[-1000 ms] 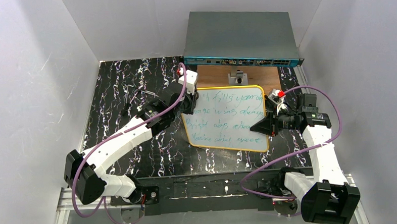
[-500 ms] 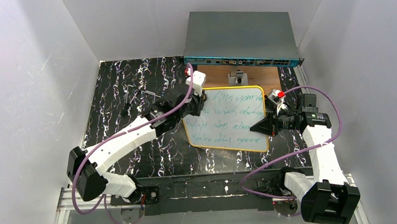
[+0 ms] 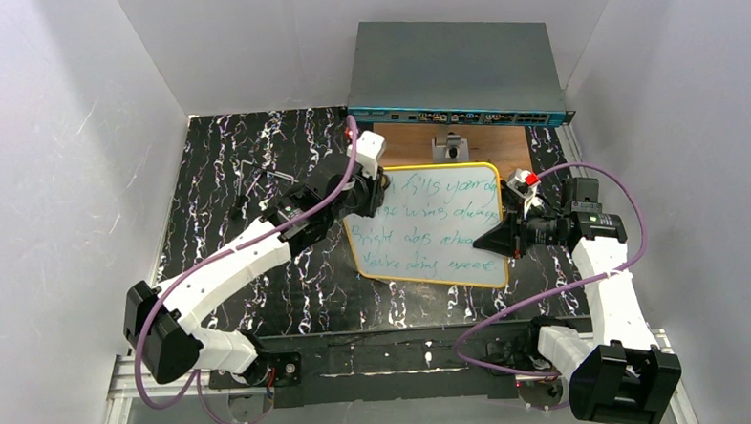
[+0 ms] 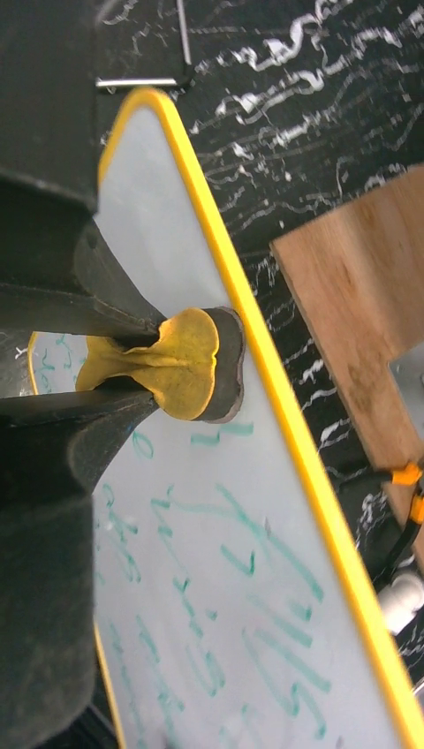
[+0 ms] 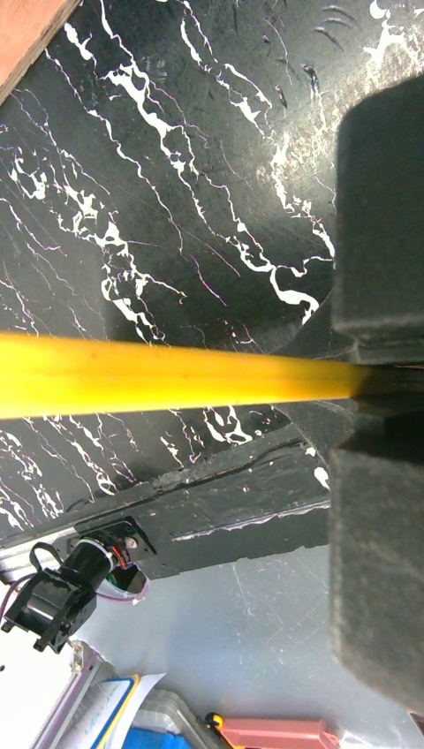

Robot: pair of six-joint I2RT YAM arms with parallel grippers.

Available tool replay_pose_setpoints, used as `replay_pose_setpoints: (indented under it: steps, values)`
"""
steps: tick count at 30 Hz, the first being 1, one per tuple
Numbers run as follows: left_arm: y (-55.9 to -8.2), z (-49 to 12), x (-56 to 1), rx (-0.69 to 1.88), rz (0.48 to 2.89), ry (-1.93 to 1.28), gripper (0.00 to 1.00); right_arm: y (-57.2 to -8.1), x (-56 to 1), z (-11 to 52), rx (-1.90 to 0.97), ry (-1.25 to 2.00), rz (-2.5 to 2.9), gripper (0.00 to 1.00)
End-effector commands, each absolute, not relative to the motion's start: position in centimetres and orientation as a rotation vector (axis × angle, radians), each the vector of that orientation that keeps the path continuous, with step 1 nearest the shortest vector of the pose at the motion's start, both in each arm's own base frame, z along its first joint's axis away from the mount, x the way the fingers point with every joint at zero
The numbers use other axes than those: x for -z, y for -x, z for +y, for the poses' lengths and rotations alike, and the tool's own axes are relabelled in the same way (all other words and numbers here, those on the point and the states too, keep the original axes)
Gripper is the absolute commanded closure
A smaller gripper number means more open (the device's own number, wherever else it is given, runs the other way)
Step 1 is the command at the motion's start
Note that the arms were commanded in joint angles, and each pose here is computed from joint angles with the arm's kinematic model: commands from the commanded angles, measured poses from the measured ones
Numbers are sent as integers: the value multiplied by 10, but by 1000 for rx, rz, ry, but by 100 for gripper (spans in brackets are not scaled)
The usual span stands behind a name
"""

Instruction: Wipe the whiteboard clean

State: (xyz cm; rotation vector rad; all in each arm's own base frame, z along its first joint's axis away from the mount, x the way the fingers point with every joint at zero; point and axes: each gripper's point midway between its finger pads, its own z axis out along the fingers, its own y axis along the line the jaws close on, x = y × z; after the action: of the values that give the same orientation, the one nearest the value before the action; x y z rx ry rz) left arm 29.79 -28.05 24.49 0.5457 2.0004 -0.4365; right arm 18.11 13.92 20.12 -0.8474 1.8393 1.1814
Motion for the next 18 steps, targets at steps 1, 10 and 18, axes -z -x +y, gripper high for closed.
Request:
replay_pose_setpoints:
  steps: [1,10,18]
  values:
    - [-280,-315,-259,536,1926,-699,100,-178,-210,145,-1184,927,1740,99]
    - [-310,-285,-273,415,1952,-478,100,-178,-210,145,-1182,928,1741,99]
    - [-300,-303,-265,522,1986,-580,100,-177,-210,145,-1180,930,1740,99]
